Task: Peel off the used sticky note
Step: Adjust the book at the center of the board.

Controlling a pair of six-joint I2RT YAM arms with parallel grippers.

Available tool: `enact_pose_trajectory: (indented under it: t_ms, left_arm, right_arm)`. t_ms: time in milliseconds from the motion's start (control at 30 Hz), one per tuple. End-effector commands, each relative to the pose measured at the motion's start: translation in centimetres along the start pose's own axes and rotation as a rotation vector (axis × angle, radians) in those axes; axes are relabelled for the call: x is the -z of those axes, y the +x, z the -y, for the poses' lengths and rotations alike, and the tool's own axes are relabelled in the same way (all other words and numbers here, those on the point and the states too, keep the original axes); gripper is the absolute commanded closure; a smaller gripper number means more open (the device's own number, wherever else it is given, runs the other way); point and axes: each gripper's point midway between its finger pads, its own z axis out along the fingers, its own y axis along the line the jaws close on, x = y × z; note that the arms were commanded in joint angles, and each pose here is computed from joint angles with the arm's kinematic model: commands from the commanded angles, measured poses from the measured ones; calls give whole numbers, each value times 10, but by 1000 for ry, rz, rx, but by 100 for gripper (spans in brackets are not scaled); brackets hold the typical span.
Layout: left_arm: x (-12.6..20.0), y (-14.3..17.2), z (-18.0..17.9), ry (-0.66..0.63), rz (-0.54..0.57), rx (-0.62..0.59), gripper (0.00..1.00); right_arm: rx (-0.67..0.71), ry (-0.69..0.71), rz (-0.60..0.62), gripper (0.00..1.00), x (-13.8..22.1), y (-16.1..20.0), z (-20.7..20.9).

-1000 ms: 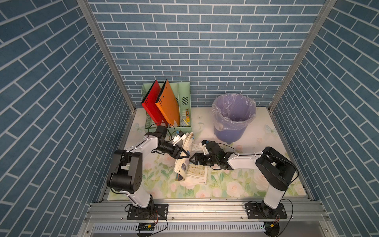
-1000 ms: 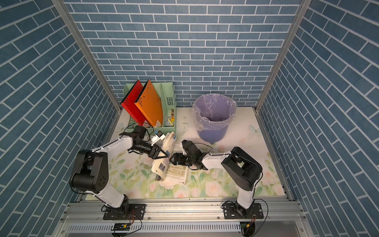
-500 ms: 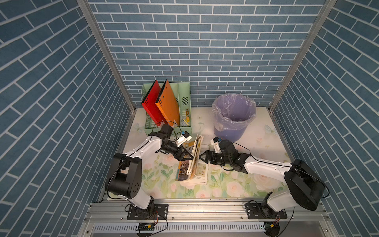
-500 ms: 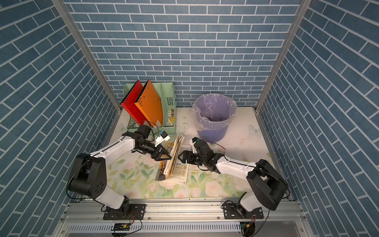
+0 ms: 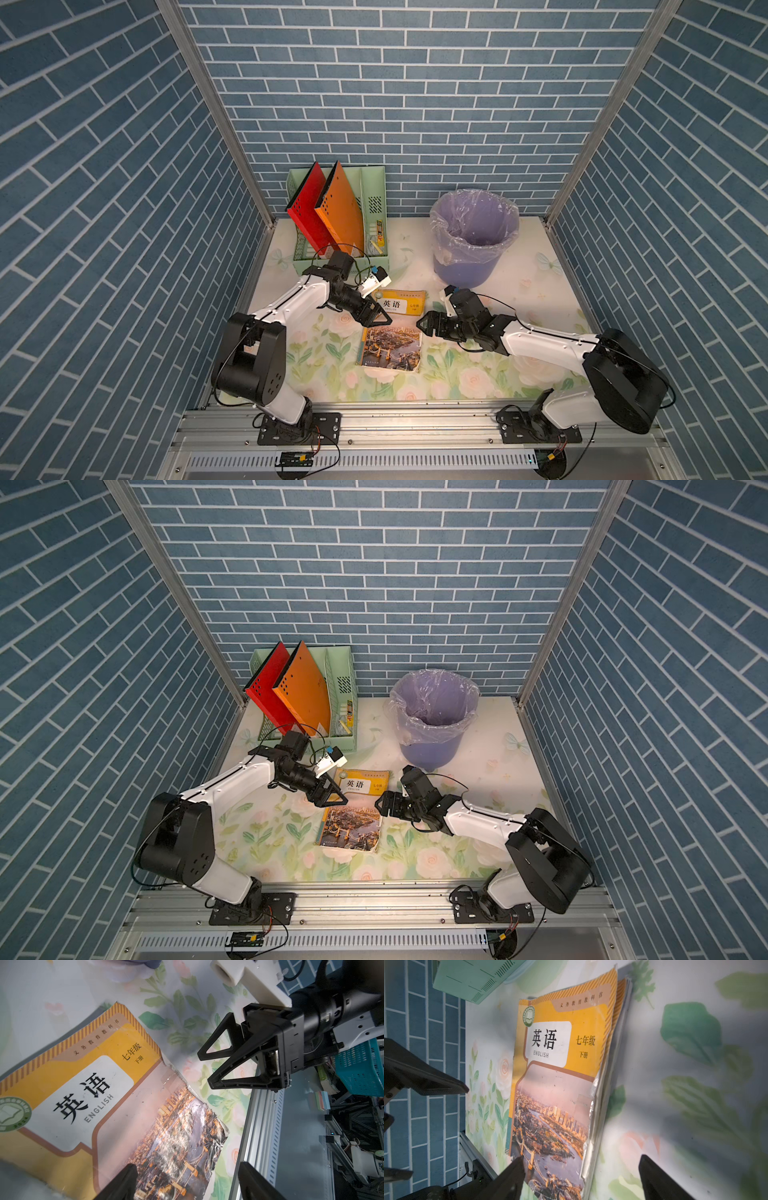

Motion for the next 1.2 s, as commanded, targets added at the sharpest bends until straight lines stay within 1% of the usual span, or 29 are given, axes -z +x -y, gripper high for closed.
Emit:
enact_pose_trajectory:
  t_ms: [0, 33, 100, 167, 200, 300, 400, 500, 600, 667, 700, 733, 833, 867, 933, 1000, 1100, 1167]
  left_arm:
    - [0, 16, -15, -67, -30, 27, 19]
    - [0, 19, -19, -78, -33, 31, 20]
    - [0, 25, -28, -113, -40, 34, 22]
    - [1, 29, -37, -142, -40, 43, 25]
    - [1, 31, -41, -154, -41, 44, 28]
    - [2, 38, -55, -229, -47, 31, 36]
    - [2, 44, -67, -296, -47, 18, 42]
    - [0, 52, -79, -350, -71, 30, 46]
    - [-5, 59, -85, -361, -93, 35, 47]
    - [-9, 61, -87, -356, -104, 36, 48]
    - [-12, 62, -86, -351, -111, 37, 48]
    - [-14, 63, -86, -346, -118, 39, 49]
    - [-21, 66, -83, -332, -130, 31, 50]
    - [-23, 67, -82, -330, -132, 27, 51]
    - [-25, 70, -82, -324, -140, 24, 51]
    - [-28, 73, -81, -312, -150, 28, 52]
    - [-32, 75, -78, -298, -162, 27, 53]
    - [-34, 76, -75, -288, -166, 24, 53]
  right_arm:
    - [35, 55, 12, 16, -7, -8, 0]
    - [48, 67, 8, 19, -11, -8, -2]
    - [70, 84, 5, 30, -18, -12, -6]
    - [85, 101, 1, 46, -27, -14, -7]
    - [91, 107, -2, 52, -32, -15, -7]
    - [116, 125, -18, 64, -47, -17, -11]
    - [147, 161, -32, 69, -61, -17, -11]
    - [171, 200, -38, 71, -69, -20, -8]
    - [195, 227, -31, 71, -73, -25, -7]
    - [203, 244, -38, 70, -74, -26, -6]
    - [205, 259, -42, 67, -72, -26, -4]
    - [202, 279, -43, 63, -69, -24, 0]
    - [187, 312, -16, 39, -47, -22, 9]
    - [179, 329, -2, 34, -39, -21, 14]
    - [168, 338, 17, 31, -27, -17, 21]
    - [162, 320, 16, 32, -28, -11, 24]
    - [146, 288, -15, 44, -43, -3, 25]
    - [157, 263, -23, 49, -52, -2, 17]
